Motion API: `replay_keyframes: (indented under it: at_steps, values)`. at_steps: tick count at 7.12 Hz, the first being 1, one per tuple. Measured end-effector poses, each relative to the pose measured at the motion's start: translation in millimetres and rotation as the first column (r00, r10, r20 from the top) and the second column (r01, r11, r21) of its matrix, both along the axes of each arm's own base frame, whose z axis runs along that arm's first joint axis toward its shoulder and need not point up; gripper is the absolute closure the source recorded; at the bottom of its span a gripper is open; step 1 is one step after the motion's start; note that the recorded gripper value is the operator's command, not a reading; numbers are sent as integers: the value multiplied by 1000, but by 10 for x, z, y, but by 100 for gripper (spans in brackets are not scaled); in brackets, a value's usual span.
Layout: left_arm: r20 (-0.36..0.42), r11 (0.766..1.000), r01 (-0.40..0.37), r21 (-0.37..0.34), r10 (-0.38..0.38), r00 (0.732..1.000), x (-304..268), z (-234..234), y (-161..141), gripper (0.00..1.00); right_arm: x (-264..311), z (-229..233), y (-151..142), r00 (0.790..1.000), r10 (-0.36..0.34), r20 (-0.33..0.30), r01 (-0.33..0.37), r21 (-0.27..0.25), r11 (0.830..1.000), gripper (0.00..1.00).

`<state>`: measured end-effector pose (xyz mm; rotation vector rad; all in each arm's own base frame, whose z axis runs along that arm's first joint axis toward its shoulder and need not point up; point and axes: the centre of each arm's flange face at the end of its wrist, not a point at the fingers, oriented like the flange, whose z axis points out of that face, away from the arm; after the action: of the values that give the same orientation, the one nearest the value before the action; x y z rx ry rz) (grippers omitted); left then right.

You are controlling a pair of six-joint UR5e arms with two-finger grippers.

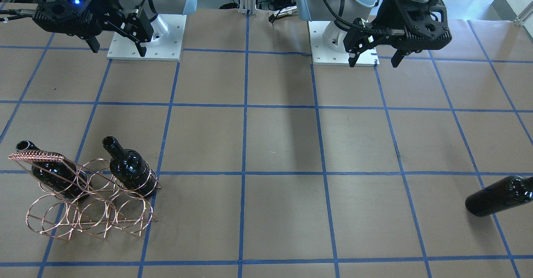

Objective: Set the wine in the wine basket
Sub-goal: 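Move the left gripper over the dark bottle lying on the table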

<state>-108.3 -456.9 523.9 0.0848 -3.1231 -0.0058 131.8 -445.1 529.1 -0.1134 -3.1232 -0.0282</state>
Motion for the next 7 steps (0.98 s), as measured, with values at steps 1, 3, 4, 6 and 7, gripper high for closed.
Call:
replay_keyframes:
  at_steps: [1, 3, 4, 6, 7]
  values:
    - [-1, 1000, -4, 6, 4, 1000, 18, -13, -11, 0, 2, 19, 27, 1000, 1, 1, -1, -5, 1000, 0]
    - [-1, 1000, -19, -1, 19, 1000, 44, 19, -23, 0, 3, -43, -3, 1000, 0, 2, 0, 8, 1000, 0]
    - [-2, 1000, -26, -9, 26, 1000, 61, 45, -33, 0, 3, -59, -6, 1000, 0, 2, 0, 13, 1000, 0]
    - [-1, 1000, -12, -25, 12, 1000, 247, 73, -83, 0, 4, -108, -29, 1000, -2, 3, 2, 23, 1000, 0]
    - [6, 999, 18, -45, -18, 1000, 404, 103, -116, 0, 5, -132, -47, 1000, -2, 3, 2, 27, 1000, 0]
